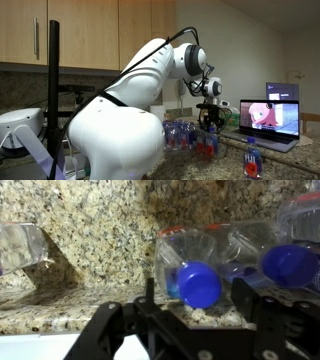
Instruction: Move the bottles to the left side of the counter
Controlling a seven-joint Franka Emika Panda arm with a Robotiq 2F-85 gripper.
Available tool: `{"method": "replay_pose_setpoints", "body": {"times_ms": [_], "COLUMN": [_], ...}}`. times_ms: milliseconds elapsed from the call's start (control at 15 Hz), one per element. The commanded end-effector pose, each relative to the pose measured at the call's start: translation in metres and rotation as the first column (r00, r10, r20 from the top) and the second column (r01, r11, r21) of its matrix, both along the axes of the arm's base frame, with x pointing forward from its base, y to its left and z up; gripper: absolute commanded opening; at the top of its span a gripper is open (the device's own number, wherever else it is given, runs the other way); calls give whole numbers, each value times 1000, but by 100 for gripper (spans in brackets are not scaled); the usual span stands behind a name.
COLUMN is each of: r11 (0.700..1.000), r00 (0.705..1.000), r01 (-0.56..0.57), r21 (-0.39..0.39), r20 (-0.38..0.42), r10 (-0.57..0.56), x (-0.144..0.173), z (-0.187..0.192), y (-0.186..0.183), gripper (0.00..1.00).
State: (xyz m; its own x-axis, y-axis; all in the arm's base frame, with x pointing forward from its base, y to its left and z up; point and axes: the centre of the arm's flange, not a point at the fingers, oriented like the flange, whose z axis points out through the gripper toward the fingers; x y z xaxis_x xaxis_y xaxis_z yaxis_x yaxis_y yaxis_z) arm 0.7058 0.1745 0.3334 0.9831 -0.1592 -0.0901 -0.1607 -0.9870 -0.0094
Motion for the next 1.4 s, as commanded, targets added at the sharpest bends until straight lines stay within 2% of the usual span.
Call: {"method": "replay_pose_setpoints", "body": {"times_ms": [0,333,800,1067,1333], "r11": [1000,1000,997,993,994], "r00": [1000,1000,987,980,976], "r01": [2,8,77,112,102], "r21": [24,27,28,40,31], "r20": [2,15,143,161,190], "r10": [-2,-8,-80,-117,-106], "x": [-12,-14,-26,-55,-73], "z": [-4,-6,58,81,91], "y": [-4,-6,-28,-71,-142], "gripper": [100,100,100,100,100]}}
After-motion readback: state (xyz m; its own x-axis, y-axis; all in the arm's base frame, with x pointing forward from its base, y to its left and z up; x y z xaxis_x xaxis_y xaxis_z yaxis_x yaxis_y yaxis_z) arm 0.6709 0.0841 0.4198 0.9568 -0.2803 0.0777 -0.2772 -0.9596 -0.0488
